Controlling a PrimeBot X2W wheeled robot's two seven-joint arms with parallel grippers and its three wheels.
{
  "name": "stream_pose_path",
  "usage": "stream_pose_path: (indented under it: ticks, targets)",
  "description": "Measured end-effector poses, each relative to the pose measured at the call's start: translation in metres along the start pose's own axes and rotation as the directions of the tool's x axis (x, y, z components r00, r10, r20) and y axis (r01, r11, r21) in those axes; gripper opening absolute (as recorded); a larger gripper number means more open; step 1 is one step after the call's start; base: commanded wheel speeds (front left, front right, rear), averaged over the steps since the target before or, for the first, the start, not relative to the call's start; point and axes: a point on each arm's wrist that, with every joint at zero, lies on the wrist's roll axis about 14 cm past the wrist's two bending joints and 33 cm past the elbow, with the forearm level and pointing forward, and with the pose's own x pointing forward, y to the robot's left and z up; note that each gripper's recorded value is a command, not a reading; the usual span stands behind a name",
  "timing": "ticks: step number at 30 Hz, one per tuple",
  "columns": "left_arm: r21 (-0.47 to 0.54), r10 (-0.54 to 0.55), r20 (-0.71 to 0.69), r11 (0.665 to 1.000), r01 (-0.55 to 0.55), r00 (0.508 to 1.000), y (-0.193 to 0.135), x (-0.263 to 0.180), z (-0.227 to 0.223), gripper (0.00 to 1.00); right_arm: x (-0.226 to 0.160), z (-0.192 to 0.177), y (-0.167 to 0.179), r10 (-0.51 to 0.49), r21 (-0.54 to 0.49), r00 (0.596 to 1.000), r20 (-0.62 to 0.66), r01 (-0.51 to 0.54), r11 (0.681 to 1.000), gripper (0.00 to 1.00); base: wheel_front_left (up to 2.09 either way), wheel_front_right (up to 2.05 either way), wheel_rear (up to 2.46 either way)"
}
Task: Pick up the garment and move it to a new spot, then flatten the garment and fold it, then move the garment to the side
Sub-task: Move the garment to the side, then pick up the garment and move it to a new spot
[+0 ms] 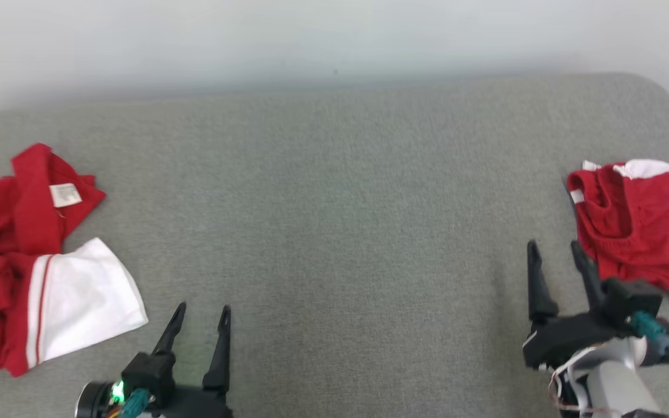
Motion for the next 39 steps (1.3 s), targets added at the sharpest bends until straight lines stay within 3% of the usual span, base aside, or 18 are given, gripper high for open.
stream_pose_path:
  ticks: [15, 33, 39]
  targets:
    - [0.02, 0.211, 0.001, 0.977, -0.211, 0.978, 0.059, -0.062, 0.01, 1.0, -0.036, 0.005, 0.041, 0.084, 0.034, 0.996, 0.023, -0.085, 0.996, 1.0, 0.0, 0.0, 0.0]
    - [0.021, 0.27, 0.004, 0.963, -0.27, 0.963, 0.076, -0.084, 0.013, 1.0, -0.05, -0.007, 0.057, 0.121, 0.058, 0.993, -0.009, -0.12, 0.991, 1.0, 0.0, 0.0, 0.0]
    - [0.027, 0.292, -0.011, 0.956, -0.291, 0.956, 0.083, -0.094, 0.008, 1.0, -0.043, -0.011, 0.078, 0.186, 0.059, 0.982, -0.02, -0.184, 0.981, 1.0, 0.0, 0.0, 0.0]
